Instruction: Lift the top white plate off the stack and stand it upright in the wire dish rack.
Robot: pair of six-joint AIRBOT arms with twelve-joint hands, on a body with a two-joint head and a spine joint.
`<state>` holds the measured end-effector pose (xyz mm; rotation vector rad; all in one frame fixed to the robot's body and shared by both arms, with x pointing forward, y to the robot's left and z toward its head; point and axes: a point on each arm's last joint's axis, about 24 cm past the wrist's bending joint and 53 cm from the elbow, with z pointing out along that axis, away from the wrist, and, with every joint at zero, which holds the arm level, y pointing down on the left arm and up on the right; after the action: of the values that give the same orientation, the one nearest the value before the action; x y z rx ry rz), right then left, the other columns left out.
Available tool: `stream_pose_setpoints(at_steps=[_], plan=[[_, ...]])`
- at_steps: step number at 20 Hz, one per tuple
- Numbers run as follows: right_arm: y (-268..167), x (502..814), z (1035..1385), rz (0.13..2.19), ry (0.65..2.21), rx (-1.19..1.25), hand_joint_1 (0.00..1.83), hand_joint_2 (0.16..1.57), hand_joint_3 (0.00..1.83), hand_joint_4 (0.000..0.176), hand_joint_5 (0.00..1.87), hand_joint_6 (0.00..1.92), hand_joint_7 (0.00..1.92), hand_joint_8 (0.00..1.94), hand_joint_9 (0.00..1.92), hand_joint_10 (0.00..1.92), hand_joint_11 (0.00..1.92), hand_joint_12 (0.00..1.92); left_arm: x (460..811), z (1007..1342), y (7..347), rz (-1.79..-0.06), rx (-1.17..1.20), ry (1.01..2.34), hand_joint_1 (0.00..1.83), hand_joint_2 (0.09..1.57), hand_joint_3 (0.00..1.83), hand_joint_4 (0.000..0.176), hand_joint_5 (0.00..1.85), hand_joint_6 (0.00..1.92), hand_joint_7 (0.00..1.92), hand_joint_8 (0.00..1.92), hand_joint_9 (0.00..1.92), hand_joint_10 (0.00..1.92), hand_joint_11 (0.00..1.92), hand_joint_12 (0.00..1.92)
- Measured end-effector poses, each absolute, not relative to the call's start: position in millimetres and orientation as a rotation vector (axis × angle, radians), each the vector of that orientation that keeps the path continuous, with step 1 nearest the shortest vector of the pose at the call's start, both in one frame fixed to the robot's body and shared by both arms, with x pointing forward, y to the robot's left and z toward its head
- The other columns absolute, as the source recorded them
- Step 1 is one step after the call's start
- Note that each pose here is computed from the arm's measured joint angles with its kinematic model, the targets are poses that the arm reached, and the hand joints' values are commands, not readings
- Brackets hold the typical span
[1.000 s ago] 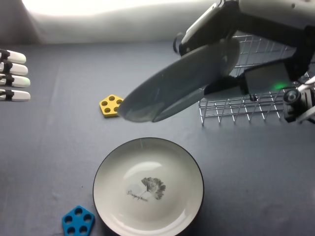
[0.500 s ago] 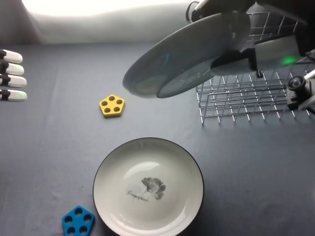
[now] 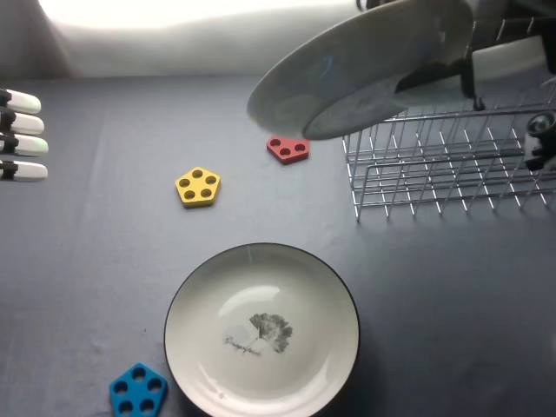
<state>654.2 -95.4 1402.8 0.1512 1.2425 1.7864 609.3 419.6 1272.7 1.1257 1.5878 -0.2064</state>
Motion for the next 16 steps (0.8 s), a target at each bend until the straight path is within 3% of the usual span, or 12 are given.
stream_pose_setpoints(at_steps=[5,8,16], plan=[[-100.6,658.4,1403.7,1.783,1.234,0.168,1.5,1.01,0.0,0.0,1.05,0.81,1.33,0.07,1.28,0.42,1.05,1.23,608.6,1272.8,418.8,-0.211,1.128,1.586,0.01,0.9,0.0,0.0,0.1,0.01,0.11,0.01,0.1,0.01,0.11,0.01],[-110.3,669.1,1401.2,1.802,1.245,0.232,1.5,1.02,0.0,0.0,1.04,0.84,1.24,0.28,1.26,0.46,1.03,1.26,606.7,1273.2,416.9,-0.222,1.134,1.581,0.03,0.91,0.0,0.0,0.07,0.0,0.07,0.0,0.06,0.0,0.08,0.0],[-129.4,686.2,1402.1,1.813,1.244,0.325,1.5,1.01,0.0,0.0,1.06,0.8,1.29,0.19,1.28,0.44,1.03,1.27,605.6,1278.6,419.7,-0.215,1.123,1.575,0.03,0.91,0.0,0.0,0.08,0.0,0.07,0.0,0.07,0.0,0.09,0.01]])
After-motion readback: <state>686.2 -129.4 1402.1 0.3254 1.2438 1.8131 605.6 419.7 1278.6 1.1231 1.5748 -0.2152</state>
